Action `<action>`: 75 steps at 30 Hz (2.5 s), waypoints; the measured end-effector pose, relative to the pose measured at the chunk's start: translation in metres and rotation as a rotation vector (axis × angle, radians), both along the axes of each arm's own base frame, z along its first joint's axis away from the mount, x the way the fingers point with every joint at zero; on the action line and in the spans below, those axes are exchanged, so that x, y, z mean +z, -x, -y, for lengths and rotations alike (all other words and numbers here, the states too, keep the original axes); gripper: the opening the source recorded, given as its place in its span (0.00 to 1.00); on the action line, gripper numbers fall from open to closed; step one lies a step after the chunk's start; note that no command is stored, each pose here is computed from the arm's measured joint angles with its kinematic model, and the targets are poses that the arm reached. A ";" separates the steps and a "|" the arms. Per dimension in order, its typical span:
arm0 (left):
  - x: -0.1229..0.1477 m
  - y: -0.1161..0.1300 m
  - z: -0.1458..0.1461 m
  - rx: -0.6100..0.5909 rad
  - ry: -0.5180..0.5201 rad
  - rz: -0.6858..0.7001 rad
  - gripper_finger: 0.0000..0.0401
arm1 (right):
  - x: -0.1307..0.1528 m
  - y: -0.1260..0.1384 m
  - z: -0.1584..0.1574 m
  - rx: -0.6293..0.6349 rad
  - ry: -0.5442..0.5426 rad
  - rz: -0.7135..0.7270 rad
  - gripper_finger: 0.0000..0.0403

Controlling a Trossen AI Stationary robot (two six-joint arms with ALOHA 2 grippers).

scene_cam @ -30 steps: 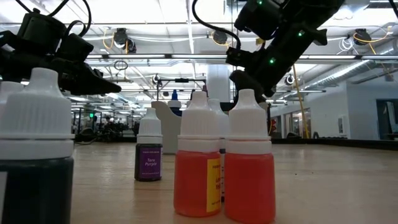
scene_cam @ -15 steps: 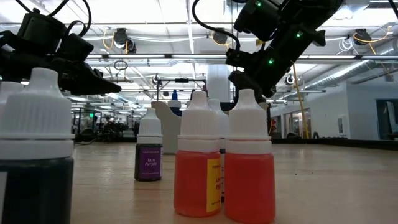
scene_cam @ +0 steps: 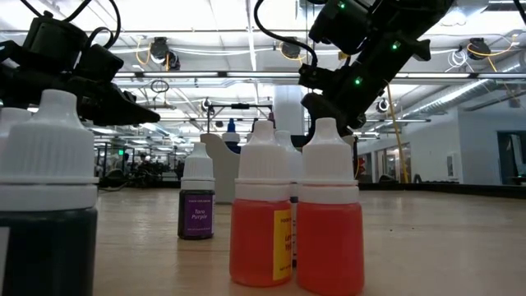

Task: Pick & Place food coloring
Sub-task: Put the small purple food coloring bottle into the gray bin

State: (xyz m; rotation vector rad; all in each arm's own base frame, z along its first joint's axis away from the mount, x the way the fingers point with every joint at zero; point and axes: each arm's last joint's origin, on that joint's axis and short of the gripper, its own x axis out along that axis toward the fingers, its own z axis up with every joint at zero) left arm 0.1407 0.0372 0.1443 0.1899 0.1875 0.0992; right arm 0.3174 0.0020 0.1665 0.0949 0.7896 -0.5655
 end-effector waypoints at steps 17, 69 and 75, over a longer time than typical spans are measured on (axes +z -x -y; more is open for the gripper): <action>0.000 0.000 0.000 0.001 0.009 0.000 0.09 | 0.051 0.018 -0.040 0.223 0.096 0.116 0.14; 0.039 -0.070 0.052 0.038 0.282 -0.179 0.01 | -0.017 0.158 0.022 0.479 0.223 0.685 0.00; 0.081 -0.127 0.093 0.030 0.142 -0.338 0.03 | -0.017 0.158 0.022 0.478 0.221 0.681 0.00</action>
